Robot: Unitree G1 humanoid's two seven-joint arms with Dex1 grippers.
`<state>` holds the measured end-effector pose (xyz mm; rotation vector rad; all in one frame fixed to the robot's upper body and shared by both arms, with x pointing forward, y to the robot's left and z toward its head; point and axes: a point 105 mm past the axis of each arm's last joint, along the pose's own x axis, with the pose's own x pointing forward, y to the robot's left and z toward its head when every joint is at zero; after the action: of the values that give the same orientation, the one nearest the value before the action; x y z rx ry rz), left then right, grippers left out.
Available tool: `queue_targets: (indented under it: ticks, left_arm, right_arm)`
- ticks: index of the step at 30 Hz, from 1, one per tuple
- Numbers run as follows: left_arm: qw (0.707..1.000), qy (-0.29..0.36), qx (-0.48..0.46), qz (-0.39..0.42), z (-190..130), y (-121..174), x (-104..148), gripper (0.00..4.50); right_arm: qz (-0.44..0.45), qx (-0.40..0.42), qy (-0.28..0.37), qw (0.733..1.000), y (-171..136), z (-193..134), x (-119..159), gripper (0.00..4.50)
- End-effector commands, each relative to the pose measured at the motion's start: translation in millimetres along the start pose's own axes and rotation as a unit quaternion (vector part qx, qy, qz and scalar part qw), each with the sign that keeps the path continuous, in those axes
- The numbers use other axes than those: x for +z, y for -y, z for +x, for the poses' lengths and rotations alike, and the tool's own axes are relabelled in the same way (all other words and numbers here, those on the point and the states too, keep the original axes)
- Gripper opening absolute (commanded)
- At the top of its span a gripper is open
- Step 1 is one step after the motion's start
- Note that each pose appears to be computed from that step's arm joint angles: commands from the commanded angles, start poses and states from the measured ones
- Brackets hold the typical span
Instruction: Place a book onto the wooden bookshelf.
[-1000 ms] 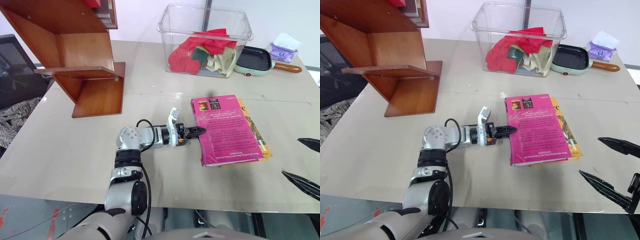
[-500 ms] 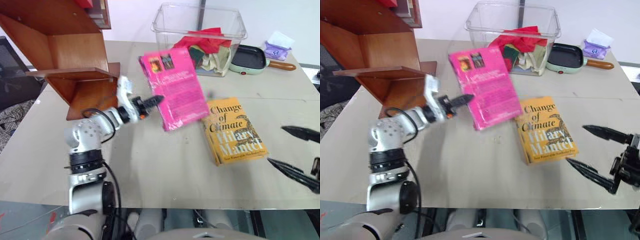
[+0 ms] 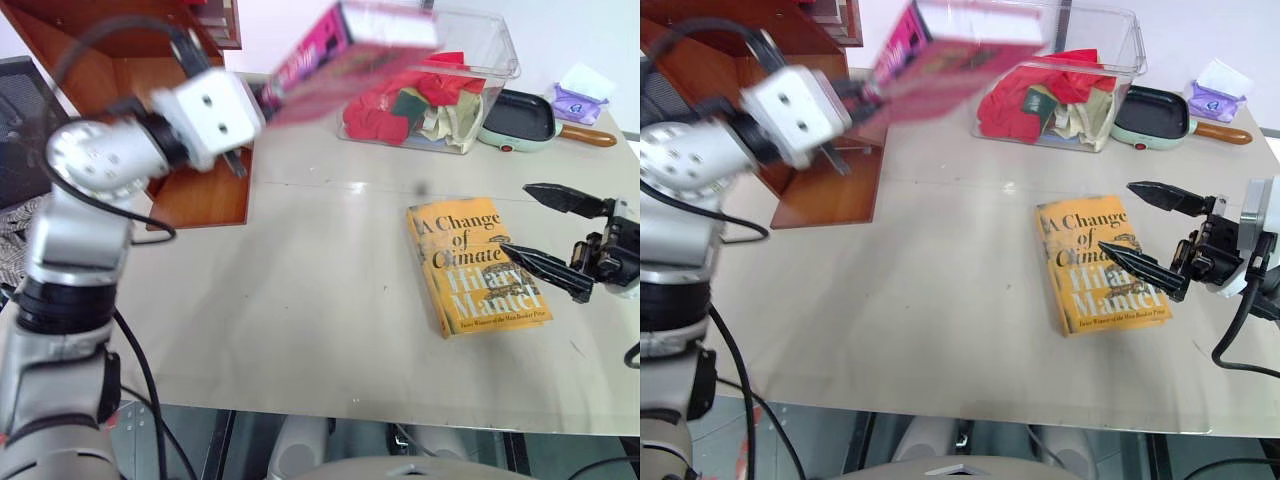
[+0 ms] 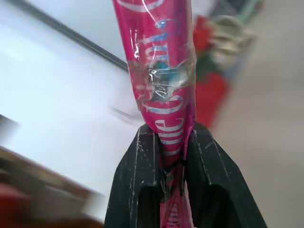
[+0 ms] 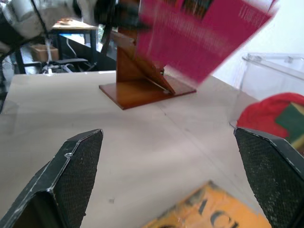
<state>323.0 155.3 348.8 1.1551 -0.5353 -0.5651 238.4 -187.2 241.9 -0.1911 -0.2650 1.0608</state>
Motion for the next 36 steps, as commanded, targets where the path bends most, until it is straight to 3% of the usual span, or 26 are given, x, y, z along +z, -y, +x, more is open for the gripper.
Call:
queue_targets:
  ticks: [1, 6, 12, 17, 20, 22, 27, 32, 33, 36]
  left_arm:
    - [0.999, 0.026, 0.032, 0.036, -12, -33, 27, 0.18]
    - [0.995, -0.066, -0.008, 0.069, -31, -49, 19, 0.18]
    - [0.928, -0.330, -0.123, 0.123, -102, -67, -39, 0.18]
    - [0.883, -0.422, -0.158, 0.130, -124, -58, -69, 0.18]
    - [0.867, -0.443, -0.188, 0.129, -129, -37, -95, 0.18]
    - [0.877, -0.424, -0.194, 0.117, -123, -22, -103, 0.18]
    - [0.883, -0.427, -0.151, 0.120, -109, -20, -129, 0.18]
    - [0.893, -0.415, -0.156, 0.074, -104, -12, -133, 0.18]
    - [0.899, -0.406, -0.149, 0.064, -103, -14, -129, 1.21]
    - [0.921, -0.363, -0.134, 0.035, -101, -22, -104, 2.54]
  right_arm:
    - [-0.008, 0.000, 0.013, 1.000, 3, 5, 6, 4.50]
    - [-0.008, 0.004, 0.022, 1.000, 8, 10, 4, 4.50]
    - [-0.016, 0.033, 0.043, 0.998, 13, 23, 6, 4.50]
    - [-0.023, 0.034, 0.052, 0.998, 18, 24, 6, 4.50]
    - [-0.028, 0.036, 0.056, 0.997, 18, 23, 7, 4.50]
    - [-0.032, 0.032, 0.054, 0.997, 20, 22, 6, 4.50]
    - [-0.034, 0.028, 0.061, 0.997, 16, 22, 8, 4.50]
    - [-0.036, 0.019, 0.070, 0.997, 14, 20, 11, 4.50]
    - [-0.036, 0.019, 0.070, 0.997, 12, 21, 12, 4.50]
    - [-0.037, 0.014, 0.070, 0.997, 10, 20, 14, 4.50]
